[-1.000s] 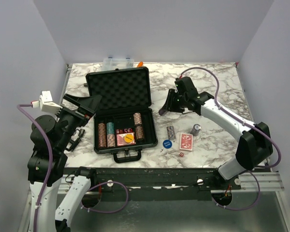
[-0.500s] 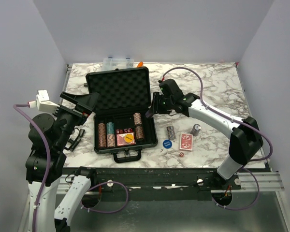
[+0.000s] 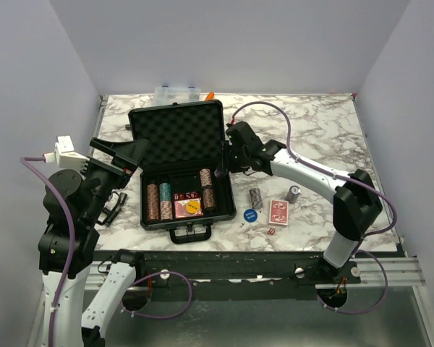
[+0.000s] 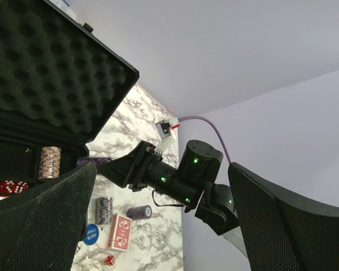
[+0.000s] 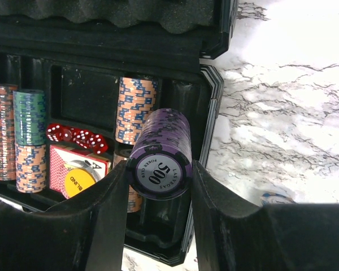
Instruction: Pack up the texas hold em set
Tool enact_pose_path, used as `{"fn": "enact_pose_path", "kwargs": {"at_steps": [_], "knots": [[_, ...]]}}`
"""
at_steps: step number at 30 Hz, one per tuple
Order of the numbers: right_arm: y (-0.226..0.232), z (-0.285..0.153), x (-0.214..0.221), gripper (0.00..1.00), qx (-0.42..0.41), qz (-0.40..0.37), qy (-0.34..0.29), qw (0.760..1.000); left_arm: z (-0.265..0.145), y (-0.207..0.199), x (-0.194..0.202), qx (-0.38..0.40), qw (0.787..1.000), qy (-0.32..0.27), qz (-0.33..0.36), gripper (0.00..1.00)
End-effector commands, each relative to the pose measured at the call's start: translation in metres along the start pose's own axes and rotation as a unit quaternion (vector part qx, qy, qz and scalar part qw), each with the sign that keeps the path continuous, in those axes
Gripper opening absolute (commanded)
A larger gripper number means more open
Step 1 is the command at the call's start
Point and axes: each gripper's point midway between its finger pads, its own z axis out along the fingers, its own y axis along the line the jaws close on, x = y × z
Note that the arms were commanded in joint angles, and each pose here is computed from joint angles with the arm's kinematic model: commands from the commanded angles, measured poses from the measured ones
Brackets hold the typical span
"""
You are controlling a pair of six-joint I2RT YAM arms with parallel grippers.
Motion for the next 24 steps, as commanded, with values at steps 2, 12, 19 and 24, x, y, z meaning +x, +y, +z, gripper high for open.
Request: {"fn": "enact_pose_path", "kwargs": {"at_steps": [2, 12, 19, 24], "knots": [[0.017, 0.001, -0.02, 0.01, -0.001, -0.015, -0.037, 0.999, 0.0, 0.009, -0.001, -0.014, 1.0, -0.011, 0.002, 0.99], [0.019, 0.005, -0.019, 0.01, 0.015, -0.034, -0.043, 0.998, 0.017, 0.054, 0.003, -0.04, 0.983, -0.019, 0.176, 0.99], [0.018, 0.005, -0.018, 0.0, 0.02, -0.042, -0.046, 0.998, 0.029, 0.091, 0.008, -0.058, 0.951, -0.015, 0.302, 0.99], [0.02, 0.004, -0.018, 0.01, 0.017, -0.049, -0.046, 0.998, 0.032, 0.114, 0.015, -0.086, 0.943, 0.003, 0.323, 0.99]]}}
